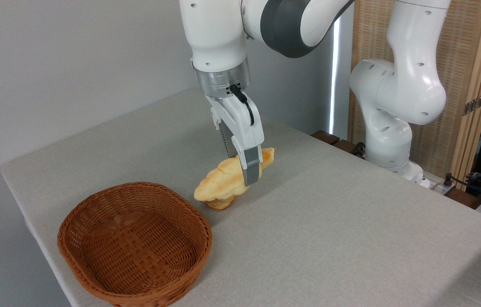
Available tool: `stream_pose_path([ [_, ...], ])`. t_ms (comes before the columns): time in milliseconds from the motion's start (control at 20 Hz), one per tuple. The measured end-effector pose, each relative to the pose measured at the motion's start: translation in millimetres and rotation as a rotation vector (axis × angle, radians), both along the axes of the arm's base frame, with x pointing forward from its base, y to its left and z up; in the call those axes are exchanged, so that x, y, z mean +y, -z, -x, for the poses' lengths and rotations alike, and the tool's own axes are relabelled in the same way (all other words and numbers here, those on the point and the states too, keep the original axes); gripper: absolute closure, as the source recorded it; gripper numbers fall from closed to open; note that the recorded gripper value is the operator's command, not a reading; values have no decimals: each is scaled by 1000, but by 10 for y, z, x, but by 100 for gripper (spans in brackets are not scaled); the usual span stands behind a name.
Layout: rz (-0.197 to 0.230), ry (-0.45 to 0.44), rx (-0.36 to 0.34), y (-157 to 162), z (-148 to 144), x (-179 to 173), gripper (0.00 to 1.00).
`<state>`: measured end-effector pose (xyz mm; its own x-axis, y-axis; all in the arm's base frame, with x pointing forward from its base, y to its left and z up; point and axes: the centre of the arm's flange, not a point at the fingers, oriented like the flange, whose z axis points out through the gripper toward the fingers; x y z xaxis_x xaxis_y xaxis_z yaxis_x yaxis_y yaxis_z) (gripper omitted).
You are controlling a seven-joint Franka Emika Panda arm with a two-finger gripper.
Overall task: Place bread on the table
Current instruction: 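Lower the braided bread onto the table beside the round bun, then open the gripper and raise it off the braided bread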
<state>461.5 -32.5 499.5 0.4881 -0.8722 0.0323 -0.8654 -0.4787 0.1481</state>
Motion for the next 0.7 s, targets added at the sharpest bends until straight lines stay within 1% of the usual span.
stream_pose_path([
  [350, -5, 15, 14, 67, -19, -79, 0],
  [700, -6, 16, 13, 65, -29, -87, 0],
])
